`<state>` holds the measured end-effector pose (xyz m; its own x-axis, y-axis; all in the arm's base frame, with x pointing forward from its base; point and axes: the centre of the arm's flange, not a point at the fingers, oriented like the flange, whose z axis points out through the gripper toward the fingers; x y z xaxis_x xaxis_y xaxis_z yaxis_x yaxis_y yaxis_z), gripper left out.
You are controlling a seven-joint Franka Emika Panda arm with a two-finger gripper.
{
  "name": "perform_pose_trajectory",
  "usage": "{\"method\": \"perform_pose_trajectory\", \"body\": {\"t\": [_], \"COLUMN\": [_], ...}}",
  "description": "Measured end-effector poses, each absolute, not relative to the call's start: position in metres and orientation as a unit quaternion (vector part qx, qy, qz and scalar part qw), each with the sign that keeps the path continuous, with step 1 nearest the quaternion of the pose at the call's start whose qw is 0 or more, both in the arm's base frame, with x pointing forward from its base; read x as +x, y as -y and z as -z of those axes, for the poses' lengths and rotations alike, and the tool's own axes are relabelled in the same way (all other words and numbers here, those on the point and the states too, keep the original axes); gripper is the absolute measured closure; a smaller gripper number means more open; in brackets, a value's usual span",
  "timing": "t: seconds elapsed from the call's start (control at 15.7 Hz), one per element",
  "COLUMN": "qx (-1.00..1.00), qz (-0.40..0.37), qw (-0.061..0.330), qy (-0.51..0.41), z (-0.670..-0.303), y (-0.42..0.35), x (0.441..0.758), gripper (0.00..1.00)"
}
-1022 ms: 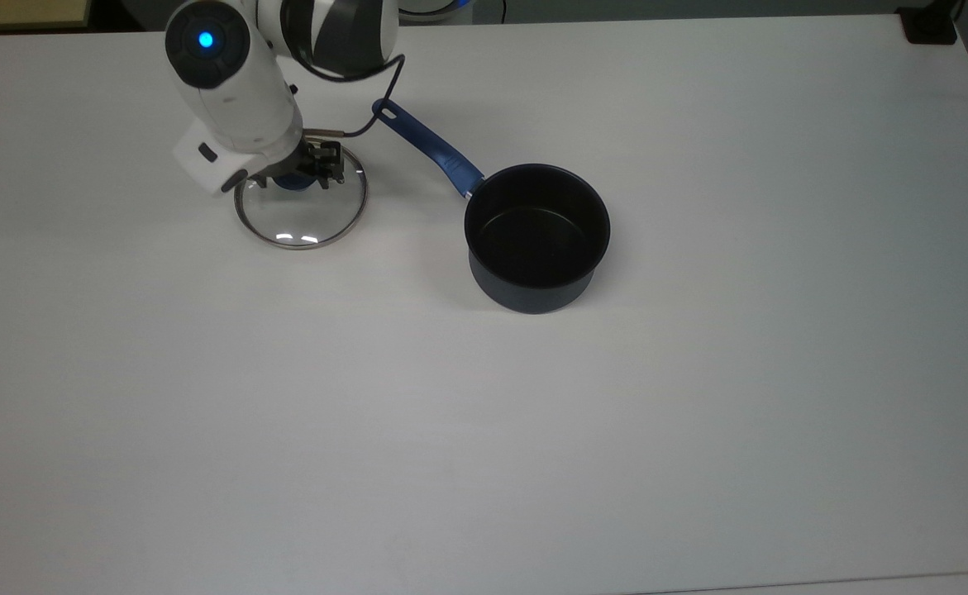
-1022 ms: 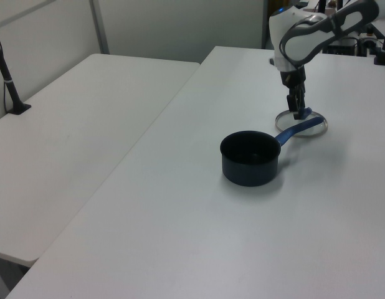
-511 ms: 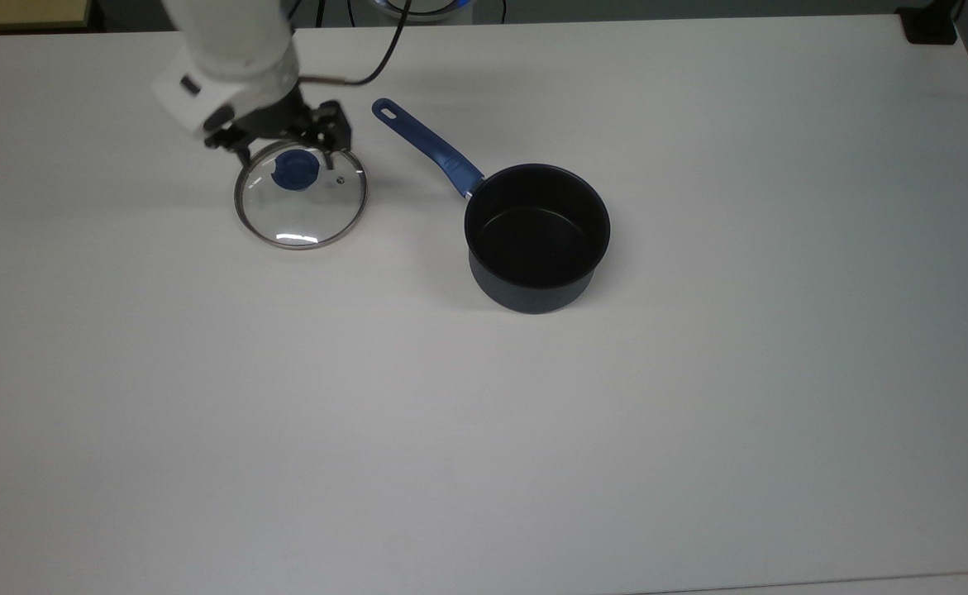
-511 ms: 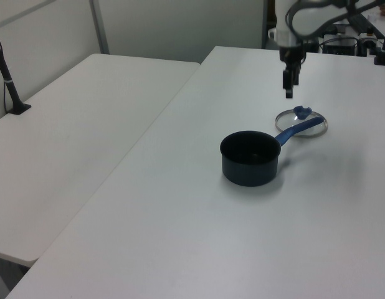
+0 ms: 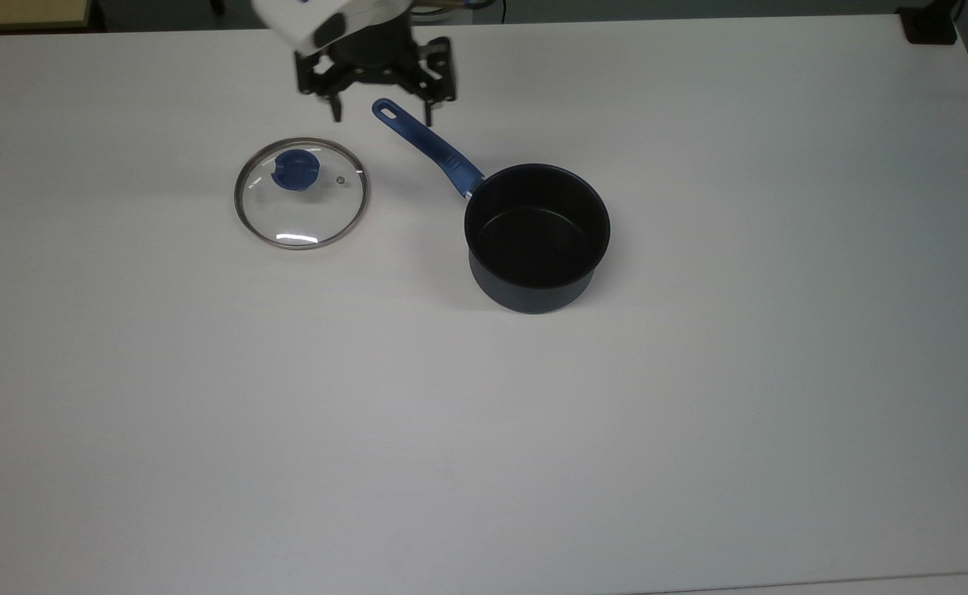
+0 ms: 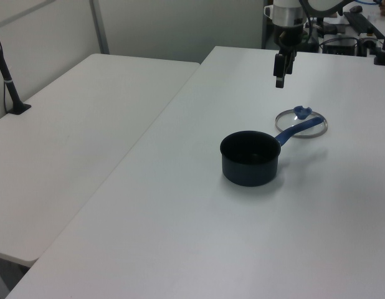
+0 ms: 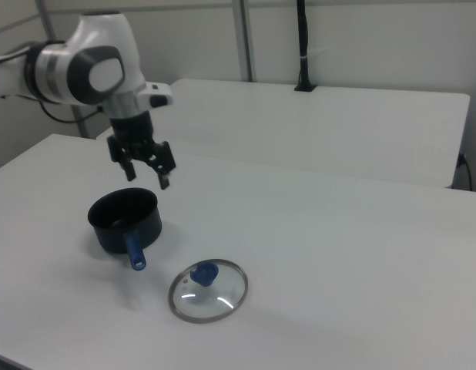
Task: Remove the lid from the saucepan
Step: 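Open the gripper, release the lid, and raise the gripper away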
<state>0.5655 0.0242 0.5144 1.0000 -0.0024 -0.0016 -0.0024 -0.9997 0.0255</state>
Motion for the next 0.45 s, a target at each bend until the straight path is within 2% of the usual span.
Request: {"method": "perform_pose_trajectory", "body": {"t": [0.45], "qx": [1.0], "qz": [0.021], "qw": [0.014], "qy": [-0.003], "z": [-0.553], "y": [-0.034], "x": [0.552], "gripper": [0.0]}}
